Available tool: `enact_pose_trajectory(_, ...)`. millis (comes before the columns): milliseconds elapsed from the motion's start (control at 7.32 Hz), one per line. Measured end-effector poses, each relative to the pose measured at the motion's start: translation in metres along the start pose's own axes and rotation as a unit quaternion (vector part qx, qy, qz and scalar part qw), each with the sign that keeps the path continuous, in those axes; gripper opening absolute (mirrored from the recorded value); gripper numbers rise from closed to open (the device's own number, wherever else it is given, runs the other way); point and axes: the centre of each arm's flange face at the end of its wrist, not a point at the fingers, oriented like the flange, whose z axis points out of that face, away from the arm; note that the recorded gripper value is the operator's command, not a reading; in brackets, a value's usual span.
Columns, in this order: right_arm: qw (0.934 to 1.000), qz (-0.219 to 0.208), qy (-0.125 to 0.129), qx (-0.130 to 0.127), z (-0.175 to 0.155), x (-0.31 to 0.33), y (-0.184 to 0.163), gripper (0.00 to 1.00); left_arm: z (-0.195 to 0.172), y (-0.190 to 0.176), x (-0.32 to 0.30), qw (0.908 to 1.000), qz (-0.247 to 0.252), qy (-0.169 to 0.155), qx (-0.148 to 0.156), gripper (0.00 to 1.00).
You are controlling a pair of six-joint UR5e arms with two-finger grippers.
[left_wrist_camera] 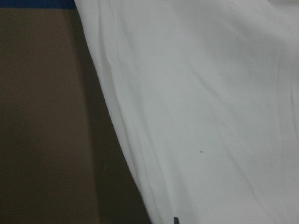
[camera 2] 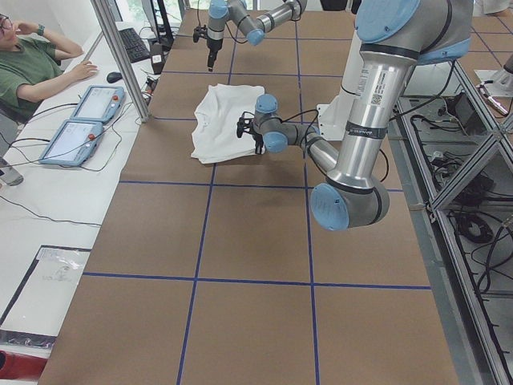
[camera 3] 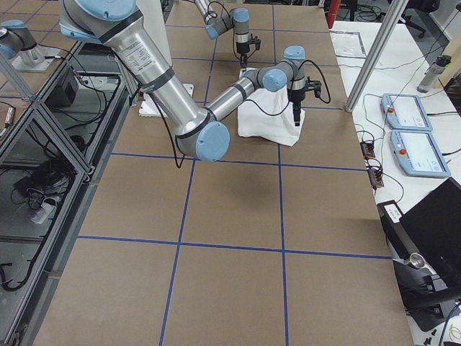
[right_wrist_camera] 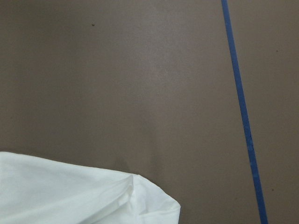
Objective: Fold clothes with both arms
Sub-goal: 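Drag the shirt away with the left gripper while the right arm moves in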
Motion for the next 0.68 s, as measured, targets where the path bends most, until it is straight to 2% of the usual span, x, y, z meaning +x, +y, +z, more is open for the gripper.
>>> enact_pose_trajectory(137,1.0000,0.000,-0.001,0.000,0.000,-0.001,0.001,1.00,-0.014,-0.013,-0.021,0.9995,0.021,-0.023,0.007,0.00)
enact_pose_trajectory(410,1.0000,-0.003,-0.003,-0.001,-0.001,-0.006,0.005,1.00,-0.038,-0.068,-0.081,0.9946,0.059,-0.079,0.031,0.00)
enact_pose_trajectory(683,1.0000,-0.006,-0.007,-0.002,-0.002,-0.011,0.010,1.00,-0.044,-0.158,-0.136,0.9861,0.087,-0.132,0.050,0.00)
